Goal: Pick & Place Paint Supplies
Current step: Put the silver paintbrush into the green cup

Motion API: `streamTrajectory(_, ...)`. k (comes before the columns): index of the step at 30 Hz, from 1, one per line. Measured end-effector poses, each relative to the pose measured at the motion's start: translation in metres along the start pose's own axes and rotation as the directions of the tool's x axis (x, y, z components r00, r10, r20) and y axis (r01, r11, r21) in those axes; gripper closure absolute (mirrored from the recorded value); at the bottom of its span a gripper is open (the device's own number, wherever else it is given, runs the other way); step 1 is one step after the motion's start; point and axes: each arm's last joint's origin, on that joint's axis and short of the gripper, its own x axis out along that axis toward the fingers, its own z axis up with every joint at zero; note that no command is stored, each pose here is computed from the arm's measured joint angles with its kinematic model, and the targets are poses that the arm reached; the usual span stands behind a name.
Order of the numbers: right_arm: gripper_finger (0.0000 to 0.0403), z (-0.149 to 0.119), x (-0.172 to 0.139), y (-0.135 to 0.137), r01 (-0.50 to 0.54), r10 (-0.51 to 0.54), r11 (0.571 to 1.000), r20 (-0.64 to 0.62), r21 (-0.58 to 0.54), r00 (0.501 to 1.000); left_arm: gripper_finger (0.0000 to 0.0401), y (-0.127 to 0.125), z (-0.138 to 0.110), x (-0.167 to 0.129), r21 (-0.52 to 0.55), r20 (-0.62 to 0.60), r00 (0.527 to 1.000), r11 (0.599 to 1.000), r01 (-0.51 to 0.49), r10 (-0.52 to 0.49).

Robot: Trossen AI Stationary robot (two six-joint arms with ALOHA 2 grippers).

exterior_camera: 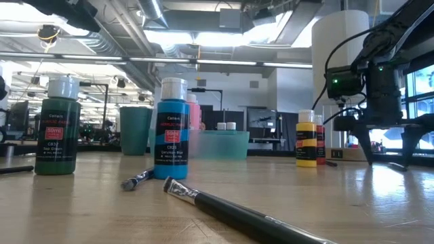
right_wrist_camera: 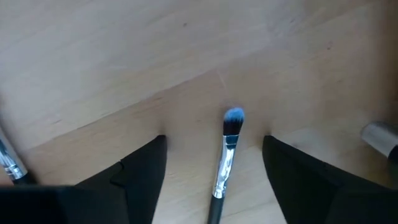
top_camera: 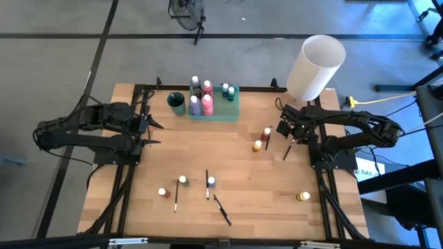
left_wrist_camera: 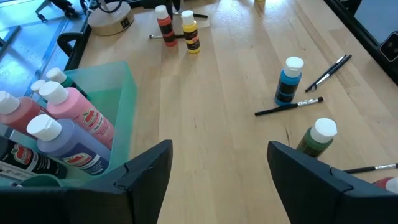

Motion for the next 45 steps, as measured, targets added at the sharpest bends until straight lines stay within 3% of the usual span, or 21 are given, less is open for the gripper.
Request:
streamTrajectory(16, 0.0262, 0.0009, -0.0016, 0.0039, -0.015, 0.015, 1.0, 0.016, -0.001, 1.0, 0.0143, 0.0, 0.0, 0.0, 0.0, 0.0, 1.0, 1.0, 0.0, 0.0)
streamTrajectory(30, 0.0367, 0.0015, -0.0017, 0.0038, -0.007, 0.011, 0.996, 0.042, -0.092, 0.999, 0.0142, 0.0, 0.0, -0.0001, 0.0, 0.0, 1.0, 1.0, 0.0, 0.0)
streamTrajectory(45, 0.0386, 0.0018, -0.0018, 0.0044, -0.005, 0.014, 0.986, 0.055, -0.167, 0.998, 0.0141, 0.0, 0.0, -0.0001, 0.0, 0.0, 1.0, 1.0, 0.0, 0.0)
